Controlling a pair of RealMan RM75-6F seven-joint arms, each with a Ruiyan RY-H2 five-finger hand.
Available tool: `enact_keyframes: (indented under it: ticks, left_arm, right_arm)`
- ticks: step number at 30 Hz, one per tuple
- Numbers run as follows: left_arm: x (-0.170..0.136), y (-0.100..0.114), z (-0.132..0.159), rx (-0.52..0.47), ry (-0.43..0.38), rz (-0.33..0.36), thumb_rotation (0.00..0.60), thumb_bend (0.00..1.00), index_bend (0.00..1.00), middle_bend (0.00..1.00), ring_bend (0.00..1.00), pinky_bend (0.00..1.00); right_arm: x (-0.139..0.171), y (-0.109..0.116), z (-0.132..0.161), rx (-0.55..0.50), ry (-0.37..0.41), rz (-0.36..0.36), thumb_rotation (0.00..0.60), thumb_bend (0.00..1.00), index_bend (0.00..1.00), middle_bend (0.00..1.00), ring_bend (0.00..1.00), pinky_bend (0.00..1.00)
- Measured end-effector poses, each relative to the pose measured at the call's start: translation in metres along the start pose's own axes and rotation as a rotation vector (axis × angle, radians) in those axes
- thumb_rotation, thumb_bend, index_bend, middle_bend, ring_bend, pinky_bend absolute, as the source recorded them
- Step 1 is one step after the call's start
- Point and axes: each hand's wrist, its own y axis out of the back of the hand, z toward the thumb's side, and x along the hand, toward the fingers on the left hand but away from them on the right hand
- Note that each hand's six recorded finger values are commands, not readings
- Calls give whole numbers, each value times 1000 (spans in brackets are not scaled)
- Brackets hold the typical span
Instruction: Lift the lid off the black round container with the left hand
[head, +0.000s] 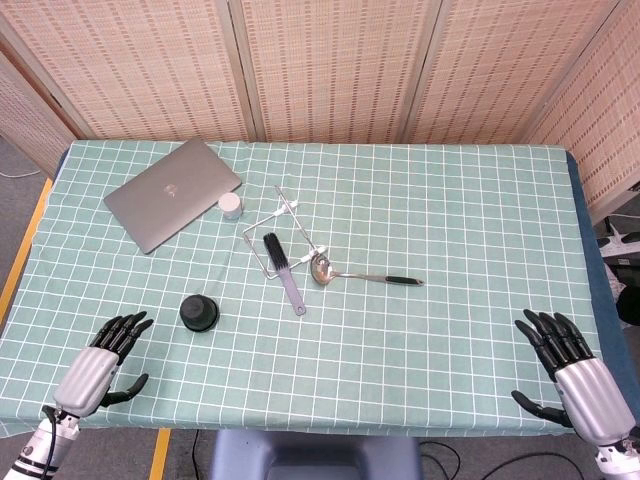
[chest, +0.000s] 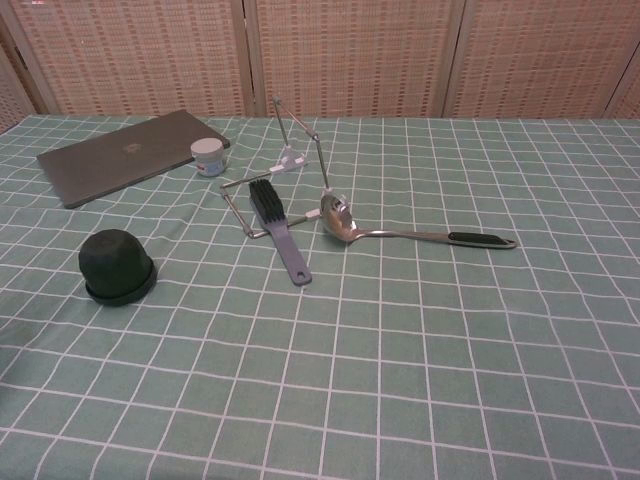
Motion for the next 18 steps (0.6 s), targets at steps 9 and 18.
enact_keyframes:
  ticks: [9, 18]
  left_arm:
    - [20, -6, 17, -67, -79, -77, 600, 324, 0, 0, 0, 104]
    - [92, 8, 50, -119, -177, -291, 600, 311, 0, 0, 0, 109]
  right_arm:
    - [0, -1, 1, -6, 0, 7, 600, 107, 0, 0, 0, 0]
    - [-2, -12, 5, 12, 21, 62, 600, 109, 0, 0, 0, 0]
